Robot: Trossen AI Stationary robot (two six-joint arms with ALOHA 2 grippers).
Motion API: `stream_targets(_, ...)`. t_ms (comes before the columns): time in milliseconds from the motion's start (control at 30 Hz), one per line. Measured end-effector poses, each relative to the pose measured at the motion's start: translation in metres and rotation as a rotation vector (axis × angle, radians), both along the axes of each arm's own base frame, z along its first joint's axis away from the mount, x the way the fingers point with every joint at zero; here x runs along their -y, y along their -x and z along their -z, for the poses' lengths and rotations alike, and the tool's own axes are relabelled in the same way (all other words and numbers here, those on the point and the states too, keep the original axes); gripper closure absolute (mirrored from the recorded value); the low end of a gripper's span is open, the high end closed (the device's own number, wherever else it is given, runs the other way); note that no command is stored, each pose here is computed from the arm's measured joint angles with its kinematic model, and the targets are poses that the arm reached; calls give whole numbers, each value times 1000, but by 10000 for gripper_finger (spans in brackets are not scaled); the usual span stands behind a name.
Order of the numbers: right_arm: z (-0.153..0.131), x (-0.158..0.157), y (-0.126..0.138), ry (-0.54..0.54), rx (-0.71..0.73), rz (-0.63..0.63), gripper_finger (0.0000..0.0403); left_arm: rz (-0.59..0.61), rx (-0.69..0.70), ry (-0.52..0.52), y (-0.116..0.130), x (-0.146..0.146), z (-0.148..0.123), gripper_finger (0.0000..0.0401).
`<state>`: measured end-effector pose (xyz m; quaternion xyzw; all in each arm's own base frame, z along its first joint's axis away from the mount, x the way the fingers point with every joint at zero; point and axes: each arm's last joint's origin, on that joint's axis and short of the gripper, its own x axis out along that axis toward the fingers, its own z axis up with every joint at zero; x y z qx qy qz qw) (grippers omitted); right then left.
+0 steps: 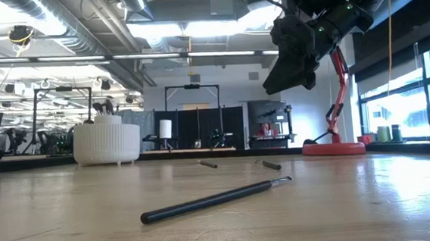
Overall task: Put items in baskets/containers
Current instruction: Put the black eyeshadow brush into the white organizer
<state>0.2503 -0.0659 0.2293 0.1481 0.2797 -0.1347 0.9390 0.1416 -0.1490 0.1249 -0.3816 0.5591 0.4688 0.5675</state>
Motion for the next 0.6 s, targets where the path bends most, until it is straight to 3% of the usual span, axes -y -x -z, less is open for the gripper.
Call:
stream_targets(200,0,0,0,2,2,-1,274,46,7,-41,-9,0,-10,380)
stream_targets(267,0,0,0,6,5,-3,274,47,53,-121,-13,-2,-17,381)
stream_targets(400,-1,0,0,6,6,-2,274,47,174,-185,-25,-3,-39,381)
stream_targets(600,-1,0,0,2,7,0,274,60,330,-402,-38,-29,-64,380)
